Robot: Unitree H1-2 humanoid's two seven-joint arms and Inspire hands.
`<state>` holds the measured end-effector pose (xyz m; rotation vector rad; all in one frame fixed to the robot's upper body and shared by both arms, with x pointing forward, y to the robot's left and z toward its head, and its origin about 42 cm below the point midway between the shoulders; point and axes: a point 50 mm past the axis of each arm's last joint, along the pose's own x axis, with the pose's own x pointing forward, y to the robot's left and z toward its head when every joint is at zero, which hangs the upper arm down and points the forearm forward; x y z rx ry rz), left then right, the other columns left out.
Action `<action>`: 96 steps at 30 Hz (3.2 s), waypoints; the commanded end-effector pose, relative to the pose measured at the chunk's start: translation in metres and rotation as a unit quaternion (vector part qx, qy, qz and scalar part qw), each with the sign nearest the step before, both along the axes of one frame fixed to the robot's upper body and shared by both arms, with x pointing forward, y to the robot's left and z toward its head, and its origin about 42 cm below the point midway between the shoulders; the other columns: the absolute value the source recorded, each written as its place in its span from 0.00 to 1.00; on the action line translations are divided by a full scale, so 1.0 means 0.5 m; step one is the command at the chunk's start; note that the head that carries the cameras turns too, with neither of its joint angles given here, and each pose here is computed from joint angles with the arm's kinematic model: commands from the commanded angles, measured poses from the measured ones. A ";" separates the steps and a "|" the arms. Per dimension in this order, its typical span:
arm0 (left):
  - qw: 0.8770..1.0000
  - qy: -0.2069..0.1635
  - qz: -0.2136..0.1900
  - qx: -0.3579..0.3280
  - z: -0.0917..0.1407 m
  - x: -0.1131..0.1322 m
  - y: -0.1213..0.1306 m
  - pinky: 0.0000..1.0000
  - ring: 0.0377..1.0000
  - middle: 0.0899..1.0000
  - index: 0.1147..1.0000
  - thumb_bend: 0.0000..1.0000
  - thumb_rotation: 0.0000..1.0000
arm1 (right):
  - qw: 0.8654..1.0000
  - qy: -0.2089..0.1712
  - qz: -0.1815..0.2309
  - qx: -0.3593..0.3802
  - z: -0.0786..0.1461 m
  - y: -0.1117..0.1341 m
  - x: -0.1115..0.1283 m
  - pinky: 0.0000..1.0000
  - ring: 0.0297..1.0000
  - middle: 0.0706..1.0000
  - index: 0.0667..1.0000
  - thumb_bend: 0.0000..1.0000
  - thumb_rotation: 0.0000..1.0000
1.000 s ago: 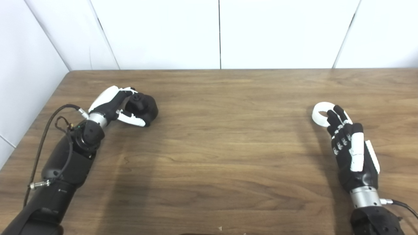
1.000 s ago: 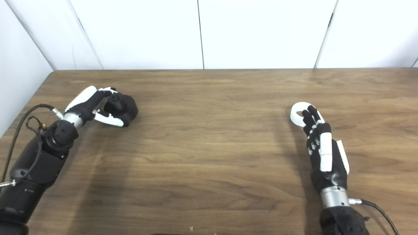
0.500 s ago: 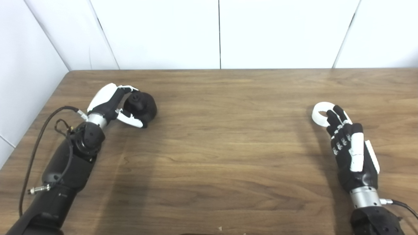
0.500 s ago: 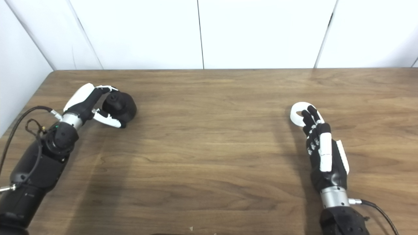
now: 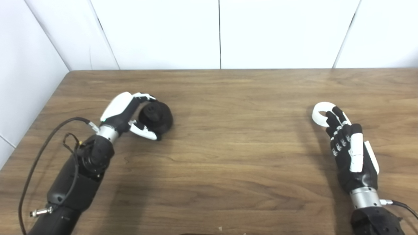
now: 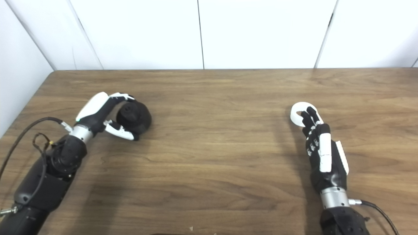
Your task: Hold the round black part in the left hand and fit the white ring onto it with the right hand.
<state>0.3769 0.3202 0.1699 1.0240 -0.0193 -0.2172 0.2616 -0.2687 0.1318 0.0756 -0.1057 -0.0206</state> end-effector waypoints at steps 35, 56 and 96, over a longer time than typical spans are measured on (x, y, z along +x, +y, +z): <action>0.983 -0.010 -0.177 -0.040 -0.011 -0.166 -0.232 0.89 0.97 0.87 0.56 0.86 0.21 | 1.000 -0.008 0.011 -0.001 0.011 0.027 -0.025 1.00 0.98 0.93 0.96 0.60 1.00; 0.979 0.005 -0.189 -0.070 -0.035 -0.234 -0.288 0.98 0.99 0.90 0.56 0.85 0.21 | 0.999 -0.020 -0.001 -0.033 0.027 0.025 -0.022 0.97 0.96 0.93 0.94 0.59 0.79; 0.980 -0.003 -0.184 -0.075 -0.058 -0.218 -0.287 0.95 0.99 0.90 0.56 0.87 0.22 | 0.849 0.025 -0.048 -0.526 0.116 -0.123 0.328 1.00 1.00 0.94 0.65 1.00 0.30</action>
